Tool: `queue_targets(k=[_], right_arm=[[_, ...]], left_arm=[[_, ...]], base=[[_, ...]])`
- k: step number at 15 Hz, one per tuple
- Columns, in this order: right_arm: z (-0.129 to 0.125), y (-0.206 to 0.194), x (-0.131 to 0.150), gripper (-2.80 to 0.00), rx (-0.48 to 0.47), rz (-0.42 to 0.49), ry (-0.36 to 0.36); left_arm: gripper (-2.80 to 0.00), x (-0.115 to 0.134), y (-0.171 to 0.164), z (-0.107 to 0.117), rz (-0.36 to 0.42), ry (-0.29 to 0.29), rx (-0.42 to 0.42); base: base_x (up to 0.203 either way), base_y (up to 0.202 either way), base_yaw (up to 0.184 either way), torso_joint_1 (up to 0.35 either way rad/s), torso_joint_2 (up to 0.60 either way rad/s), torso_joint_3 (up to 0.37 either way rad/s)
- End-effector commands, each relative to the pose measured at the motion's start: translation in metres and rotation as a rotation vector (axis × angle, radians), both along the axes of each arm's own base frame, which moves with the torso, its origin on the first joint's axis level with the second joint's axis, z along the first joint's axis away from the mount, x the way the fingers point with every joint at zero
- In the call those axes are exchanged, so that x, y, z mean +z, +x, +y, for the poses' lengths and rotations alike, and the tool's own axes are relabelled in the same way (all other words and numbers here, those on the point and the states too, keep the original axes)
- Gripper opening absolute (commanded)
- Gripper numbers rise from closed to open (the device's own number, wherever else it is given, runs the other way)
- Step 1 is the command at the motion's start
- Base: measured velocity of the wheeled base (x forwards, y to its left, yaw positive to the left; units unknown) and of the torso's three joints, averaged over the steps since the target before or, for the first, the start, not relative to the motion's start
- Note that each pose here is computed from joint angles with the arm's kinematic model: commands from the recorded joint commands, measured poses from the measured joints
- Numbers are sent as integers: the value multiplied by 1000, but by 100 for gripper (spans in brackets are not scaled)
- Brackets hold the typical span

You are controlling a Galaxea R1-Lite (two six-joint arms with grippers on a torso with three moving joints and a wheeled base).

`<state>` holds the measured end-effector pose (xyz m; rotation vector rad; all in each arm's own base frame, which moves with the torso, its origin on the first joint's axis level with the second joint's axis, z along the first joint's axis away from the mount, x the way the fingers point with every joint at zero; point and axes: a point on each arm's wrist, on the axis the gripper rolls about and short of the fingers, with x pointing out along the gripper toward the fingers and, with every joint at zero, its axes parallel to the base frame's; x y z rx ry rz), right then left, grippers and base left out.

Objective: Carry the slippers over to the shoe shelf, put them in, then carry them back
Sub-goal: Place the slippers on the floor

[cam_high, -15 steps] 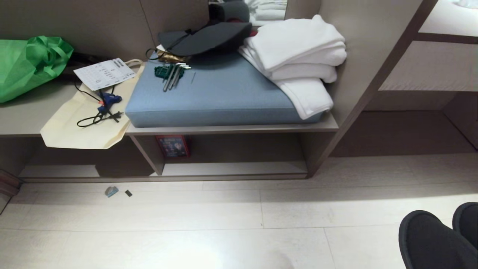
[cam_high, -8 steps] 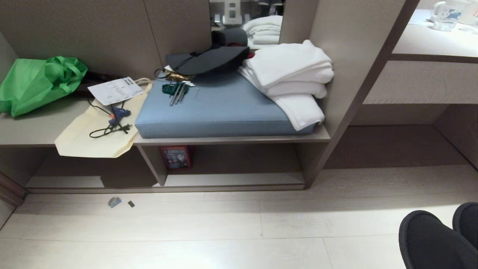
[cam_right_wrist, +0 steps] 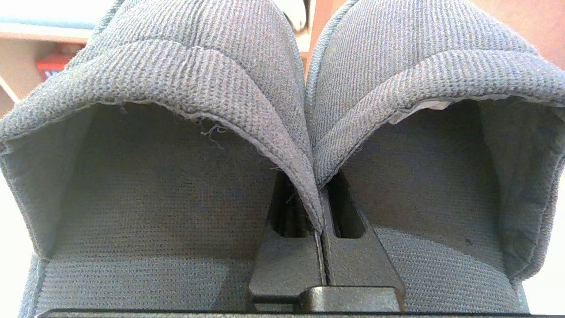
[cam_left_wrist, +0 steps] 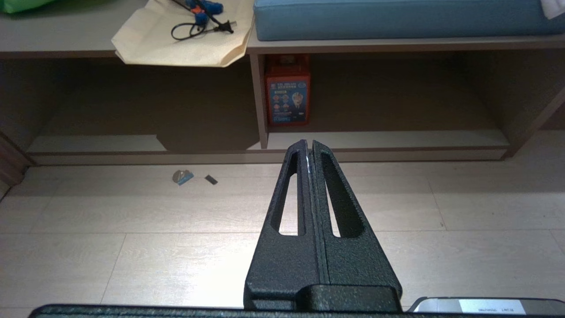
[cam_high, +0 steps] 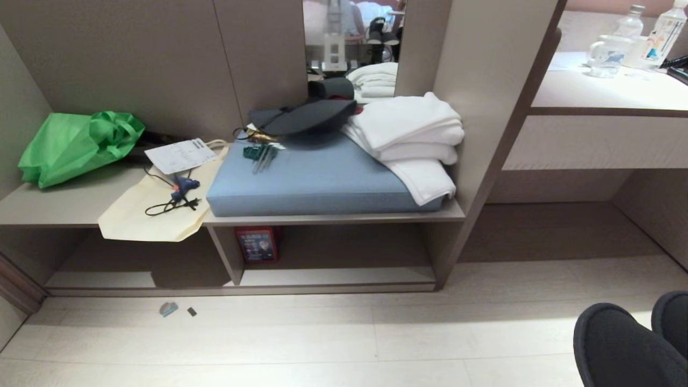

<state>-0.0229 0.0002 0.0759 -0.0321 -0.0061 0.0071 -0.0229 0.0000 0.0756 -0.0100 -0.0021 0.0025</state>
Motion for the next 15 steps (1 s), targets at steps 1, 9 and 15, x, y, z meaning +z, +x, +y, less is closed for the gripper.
queue_targets(k=[1,9,15], right_arm=[[0,0,0,-280,0,0,0],[0,0,0,-280,0,0,0],[0,0,0,-280,0,0,1]], left_arm=[[-280,0,0,0,1,-1,1],[-280,0,0,0,1,-1,1],[-280,0,0,0,1,1,1]], base=[[0,0,0,7,2,207],[0,0,0,3,1,196],[0,0,0,0,0,29]])
